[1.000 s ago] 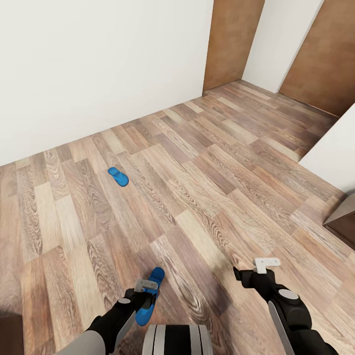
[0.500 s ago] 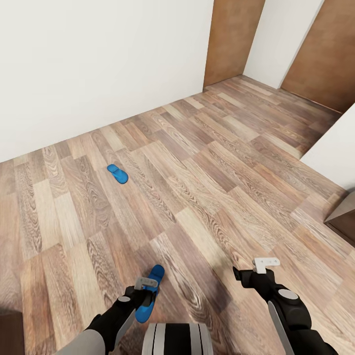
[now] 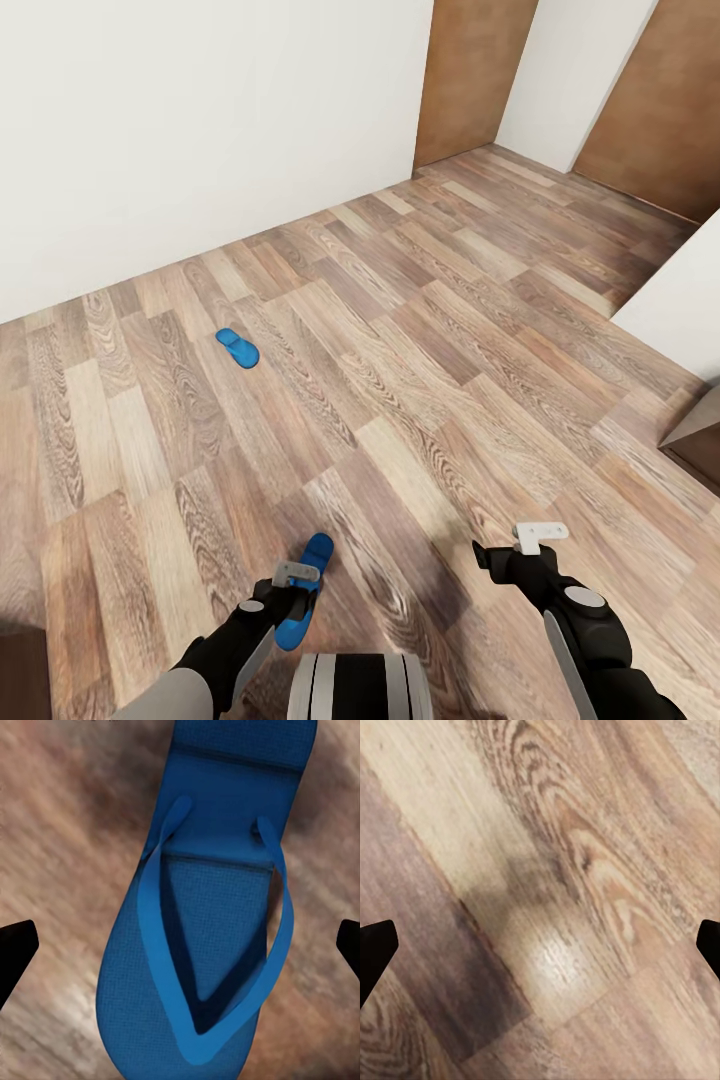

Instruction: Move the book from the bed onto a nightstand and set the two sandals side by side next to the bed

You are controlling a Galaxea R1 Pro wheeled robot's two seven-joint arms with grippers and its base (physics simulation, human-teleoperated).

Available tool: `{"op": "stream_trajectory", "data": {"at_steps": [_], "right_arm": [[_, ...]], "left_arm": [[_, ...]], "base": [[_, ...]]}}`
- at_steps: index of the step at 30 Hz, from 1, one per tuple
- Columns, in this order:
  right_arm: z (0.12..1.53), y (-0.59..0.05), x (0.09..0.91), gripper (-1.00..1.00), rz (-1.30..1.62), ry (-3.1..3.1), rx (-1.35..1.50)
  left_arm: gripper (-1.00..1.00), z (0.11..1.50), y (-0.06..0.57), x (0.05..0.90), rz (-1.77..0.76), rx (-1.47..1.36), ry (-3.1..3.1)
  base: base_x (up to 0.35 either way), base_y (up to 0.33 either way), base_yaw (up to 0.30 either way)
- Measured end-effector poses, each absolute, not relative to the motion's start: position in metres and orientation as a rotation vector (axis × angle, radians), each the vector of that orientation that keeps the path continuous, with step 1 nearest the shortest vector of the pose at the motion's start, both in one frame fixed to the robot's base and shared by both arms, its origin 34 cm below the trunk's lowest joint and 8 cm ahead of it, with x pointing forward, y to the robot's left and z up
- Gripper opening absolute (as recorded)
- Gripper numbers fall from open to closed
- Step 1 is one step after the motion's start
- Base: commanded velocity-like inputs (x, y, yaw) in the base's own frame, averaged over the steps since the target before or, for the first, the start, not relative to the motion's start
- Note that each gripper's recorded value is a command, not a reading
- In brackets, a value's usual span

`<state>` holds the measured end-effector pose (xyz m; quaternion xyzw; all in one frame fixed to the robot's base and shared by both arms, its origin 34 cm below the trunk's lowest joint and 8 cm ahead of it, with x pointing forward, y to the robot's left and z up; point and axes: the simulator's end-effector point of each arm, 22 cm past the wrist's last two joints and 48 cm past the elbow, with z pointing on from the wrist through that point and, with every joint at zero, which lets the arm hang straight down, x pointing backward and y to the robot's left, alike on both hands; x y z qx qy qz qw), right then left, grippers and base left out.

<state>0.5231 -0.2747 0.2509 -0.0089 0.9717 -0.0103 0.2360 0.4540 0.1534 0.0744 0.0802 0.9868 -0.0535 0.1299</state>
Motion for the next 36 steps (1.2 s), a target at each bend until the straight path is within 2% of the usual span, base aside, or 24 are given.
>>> {"op": "stream_trajectory", "data": {"at_steps": [36], "right_arm": [[0.236,-0.274,0.515,1.0,-0.026,2.698,-0.024]], "left_arm": [[1.0,0.065,0.148,0.448,-0.169,0.229,2.877]], "base": [[0.0,0.0,0.0]]}}
